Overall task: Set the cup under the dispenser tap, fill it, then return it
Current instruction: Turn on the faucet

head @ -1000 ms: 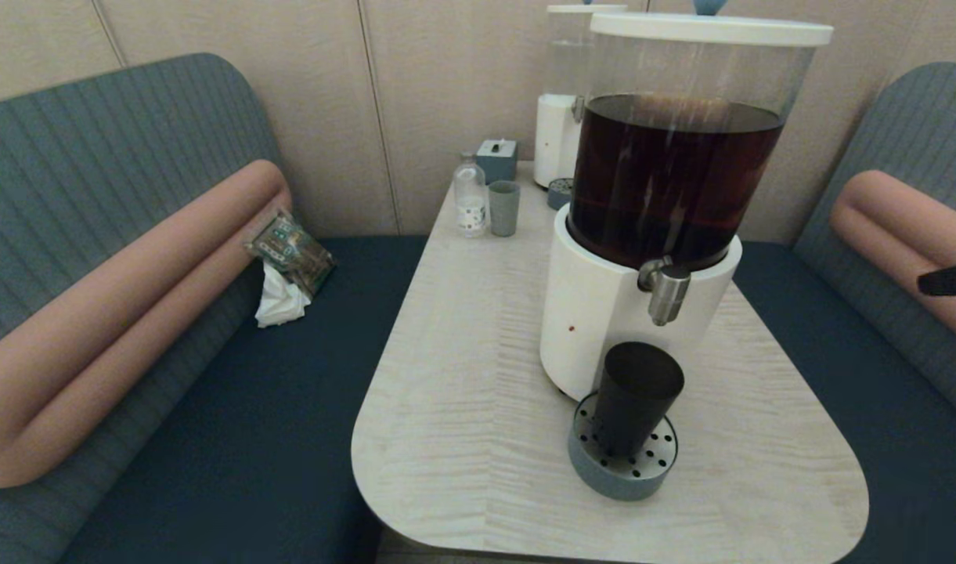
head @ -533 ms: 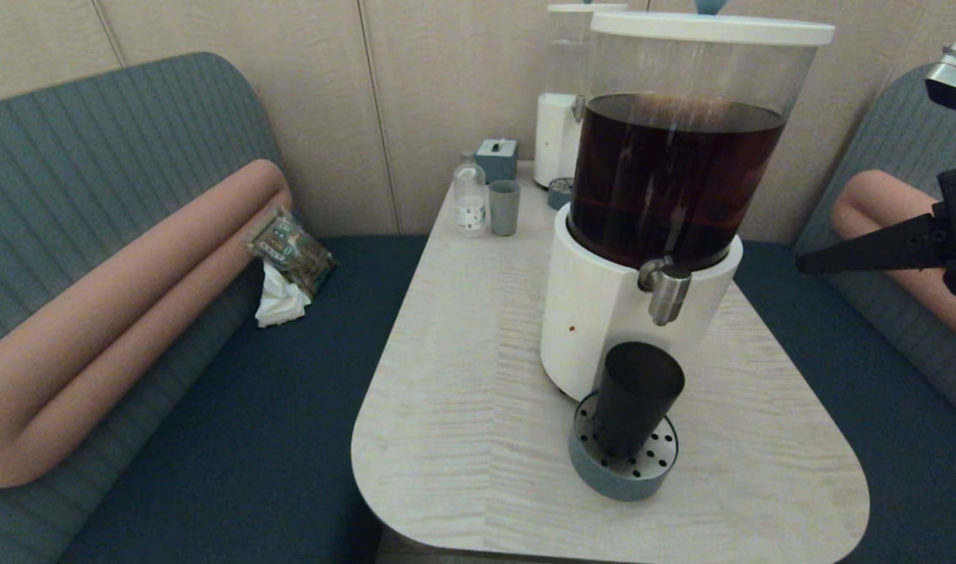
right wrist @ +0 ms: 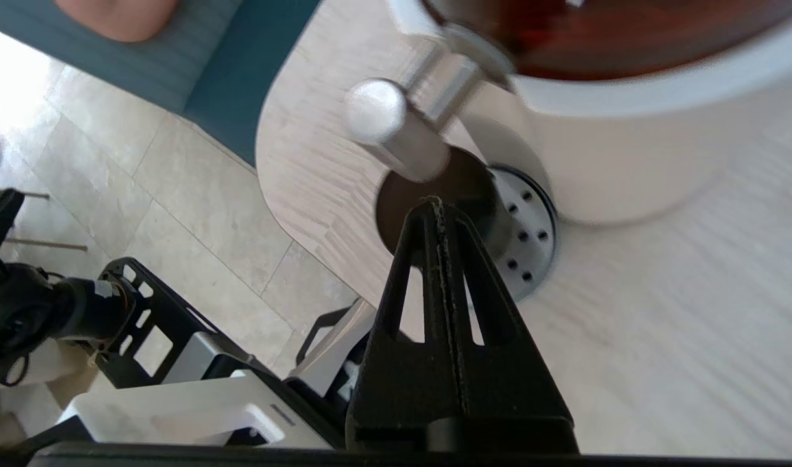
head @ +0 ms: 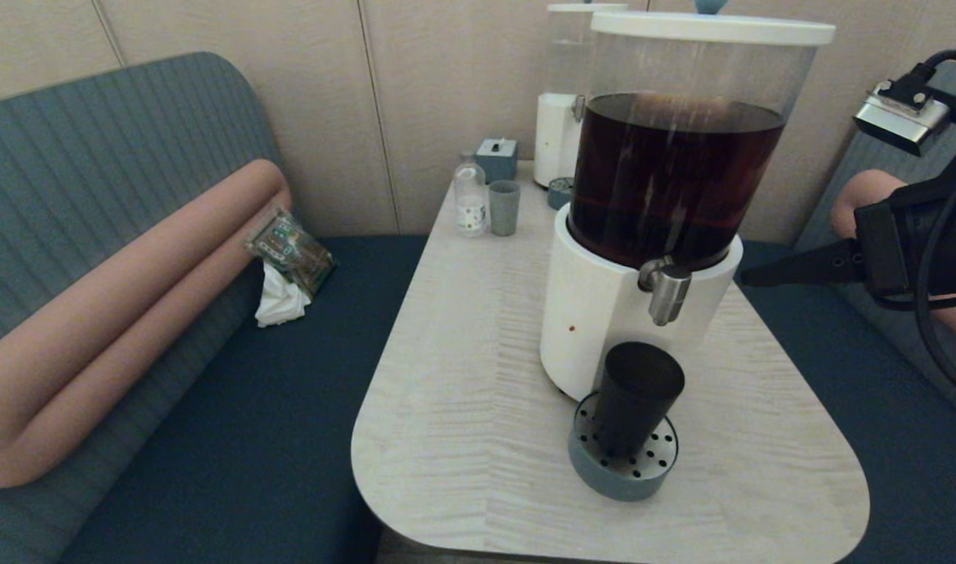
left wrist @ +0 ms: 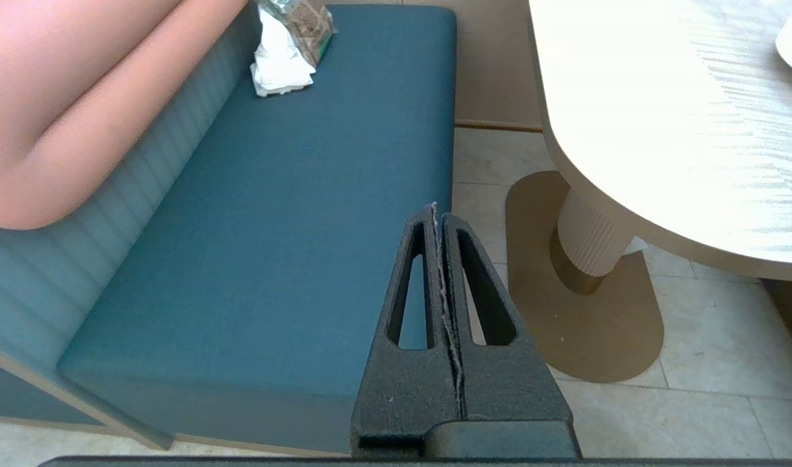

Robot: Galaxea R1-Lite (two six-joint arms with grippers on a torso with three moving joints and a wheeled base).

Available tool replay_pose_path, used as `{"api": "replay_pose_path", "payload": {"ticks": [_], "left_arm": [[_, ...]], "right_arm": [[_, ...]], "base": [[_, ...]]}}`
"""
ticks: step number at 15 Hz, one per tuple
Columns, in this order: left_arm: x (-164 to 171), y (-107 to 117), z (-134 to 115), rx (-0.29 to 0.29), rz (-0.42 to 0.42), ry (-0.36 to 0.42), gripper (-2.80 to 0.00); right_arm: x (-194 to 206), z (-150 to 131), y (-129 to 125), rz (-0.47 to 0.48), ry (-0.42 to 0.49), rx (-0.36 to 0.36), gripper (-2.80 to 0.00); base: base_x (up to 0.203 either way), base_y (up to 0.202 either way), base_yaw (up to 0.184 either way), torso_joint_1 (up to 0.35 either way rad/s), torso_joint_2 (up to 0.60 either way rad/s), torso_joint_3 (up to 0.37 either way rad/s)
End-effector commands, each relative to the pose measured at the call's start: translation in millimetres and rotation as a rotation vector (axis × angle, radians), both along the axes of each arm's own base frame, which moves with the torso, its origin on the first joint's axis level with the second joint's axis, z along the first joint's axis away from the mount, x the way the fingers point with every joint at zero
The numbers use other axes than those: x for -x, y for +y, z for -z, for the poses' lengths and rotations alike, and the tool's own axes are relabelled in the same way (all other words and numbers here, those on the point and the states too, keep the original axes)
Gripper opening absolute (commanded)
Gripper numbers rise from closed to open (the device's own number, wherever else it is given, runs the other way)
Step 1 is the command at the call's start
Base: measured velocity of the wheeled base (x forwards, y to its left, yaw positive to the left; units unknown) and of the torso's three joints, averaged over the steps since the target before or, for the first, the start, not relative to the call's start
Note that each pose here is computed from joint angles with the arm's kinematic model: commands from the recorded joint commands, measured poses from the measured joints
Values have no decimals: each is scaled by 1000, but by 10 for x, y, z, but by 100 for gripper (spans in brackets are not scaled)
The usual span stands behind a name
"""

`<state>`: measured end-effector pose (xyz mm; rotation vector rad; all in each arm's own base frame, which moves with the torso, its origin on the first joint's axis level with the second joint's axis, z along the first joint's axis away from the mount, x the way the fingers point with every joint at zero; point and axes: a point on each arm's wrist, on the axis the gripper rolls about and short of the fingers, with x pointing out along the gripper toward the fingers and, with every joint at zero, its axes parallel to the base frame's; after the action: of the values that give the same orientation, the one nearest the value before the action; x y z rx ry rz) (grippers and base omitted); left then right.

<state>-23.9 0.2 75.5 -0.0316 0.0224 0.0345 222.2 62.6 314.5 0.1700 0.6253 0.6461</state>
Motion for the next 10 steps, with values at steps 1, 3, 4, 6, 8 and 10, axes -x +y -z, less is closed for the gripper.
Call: {"api": "replay_pose_path", "payload": {"ticks": [1,3,4,6,8,10], "left_arm": [[-1,0,0,1,-1,2,-280],[-1,0,0,1,-1,2,-280],[-1,0,0,1,-1,2,-280],[-1,0,0,1,-1,2,-280],[-1,0,0,1,-1,2,-280],[-1,0,0,1,-1,2,-280]], "right_arm": [[55,18,36,-35,-20,13,-280],[53,41,50,-71,-56,51,-280],[55,51,54,-82,-64,64,-280],[55,69,60,-81,-60,70,-280],[90,79,51,-89,-66,77,-280],[83,87,50,-102,-82,98,-280]], "base": [[0,0,0,0,0,0],[0,0,0,0,0,0],[0,0,0,0,0,0],[0,0,0,0,0,0],[0,0,0,0,0,0],[0,0,0,0,0,0]]}}
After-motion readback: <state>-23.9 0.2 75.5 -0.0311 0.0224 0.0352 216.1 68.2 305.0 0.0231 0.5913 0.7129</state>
